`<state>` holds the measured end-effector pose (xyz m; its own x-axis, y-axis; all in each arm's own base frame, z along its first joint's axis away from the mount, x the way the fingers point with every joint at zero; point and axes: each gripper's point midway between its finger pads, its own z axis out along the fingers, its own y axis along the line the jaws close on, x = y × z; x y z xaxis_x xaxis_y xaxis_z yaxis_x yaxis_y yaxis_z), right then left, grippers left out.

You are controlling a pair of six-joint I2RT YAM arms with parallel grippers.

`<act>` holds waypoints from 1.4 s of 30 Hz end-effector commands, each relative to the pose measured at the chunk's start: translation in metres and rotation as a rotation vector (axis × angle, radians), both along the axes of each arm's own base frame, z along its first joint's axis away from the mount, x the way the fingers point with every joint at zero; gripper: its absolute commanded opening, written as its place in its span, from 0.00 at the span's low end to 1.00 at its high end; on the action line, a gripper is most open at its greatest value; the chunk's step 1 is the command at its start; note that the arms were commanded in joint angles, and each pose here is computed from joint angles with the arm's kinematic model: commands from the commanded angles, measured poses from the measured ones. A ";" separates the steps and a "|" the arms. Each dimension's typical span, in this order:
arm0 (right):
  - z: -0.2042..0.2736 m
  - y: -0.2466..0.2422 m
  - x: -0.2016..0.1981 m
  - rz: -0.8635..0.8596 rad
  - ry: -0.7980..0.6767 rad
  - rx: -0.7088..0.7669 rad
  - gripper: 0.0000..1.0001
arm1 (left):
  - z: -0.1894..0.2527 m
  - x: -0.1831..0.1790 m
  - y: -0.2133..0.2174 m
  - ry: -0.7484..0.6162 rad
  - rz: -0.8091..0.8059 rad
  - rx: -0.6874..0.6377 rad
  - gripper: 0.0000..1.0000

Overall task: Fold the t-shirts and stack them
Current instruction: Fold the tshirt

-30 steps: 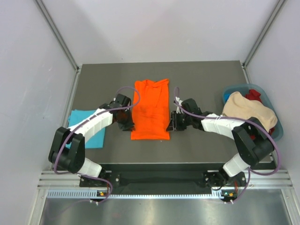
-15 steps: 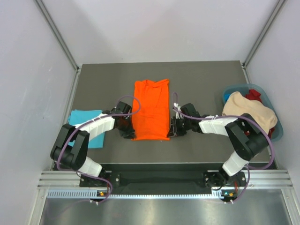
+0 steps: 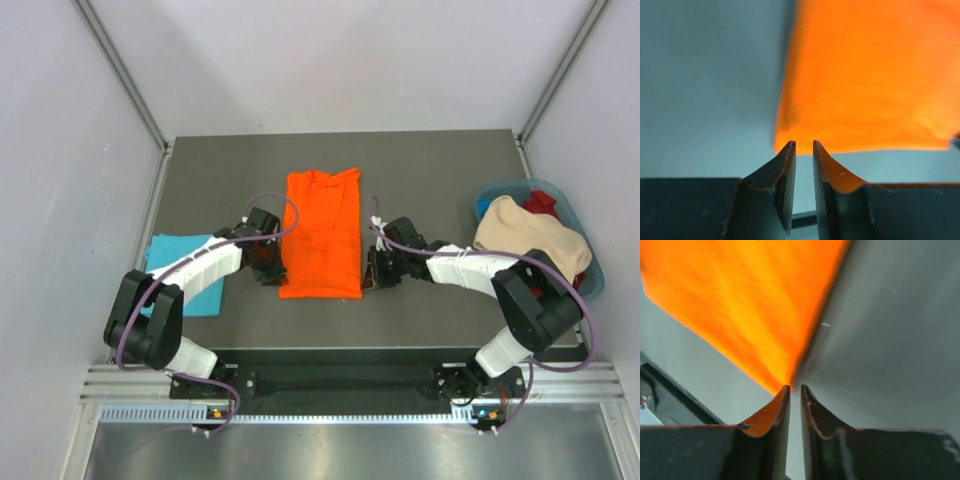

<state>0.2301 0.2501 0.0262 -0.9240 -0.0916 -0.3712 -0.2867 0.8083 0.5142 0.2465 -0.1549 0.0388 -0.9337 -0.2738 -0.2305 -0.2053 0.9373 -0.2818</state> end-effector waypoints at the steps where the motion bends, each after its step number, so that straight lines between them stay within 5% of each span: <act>1: 0.044 0.031 0.009 0.056 -0.095 0.065 0.13 | 0.040 0.016 -0.023 -0.093 -0.023 -0.136 0.26; 8: 0.061 0.088 0.002 0.165 -0.069 0.270 0.06 | 0.018 0.012 -0.029 -0.046 -0.001 -0.162 0.26; 24: -0.001 0.039 0.006 0.141 0.010 0.098 0.07 | -0.019 -0.003 0.006 0.018 0.059 0.020 0.26; 31: 0.057 0.038 0.048 0.115 -0.134 0.117 0.15 | 0.034 0.050 -0.001 -0.138 0.056 -0.032 0.29; 36: 0.052 0.030 0.095 0.072 -0.163 0.120 0.18 | 0.038 0.094 -0.013 -0.176 0.040 -0.193 0.28; 42: 0.049 0.034 0.142 0.068 -0.174 0.123 0.18 | 0.034 0.138 -0.021 -0.218 0.025 -0.212 0.27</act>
<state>0.3521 0.2821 0.0782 -0.8507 -0.0716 -0.5207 -0.4013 0.7282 0.5556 0.3564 -0.1620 0.0558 -0.8735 -0.3873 -0.2949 -0.2304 0.8626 -0.4504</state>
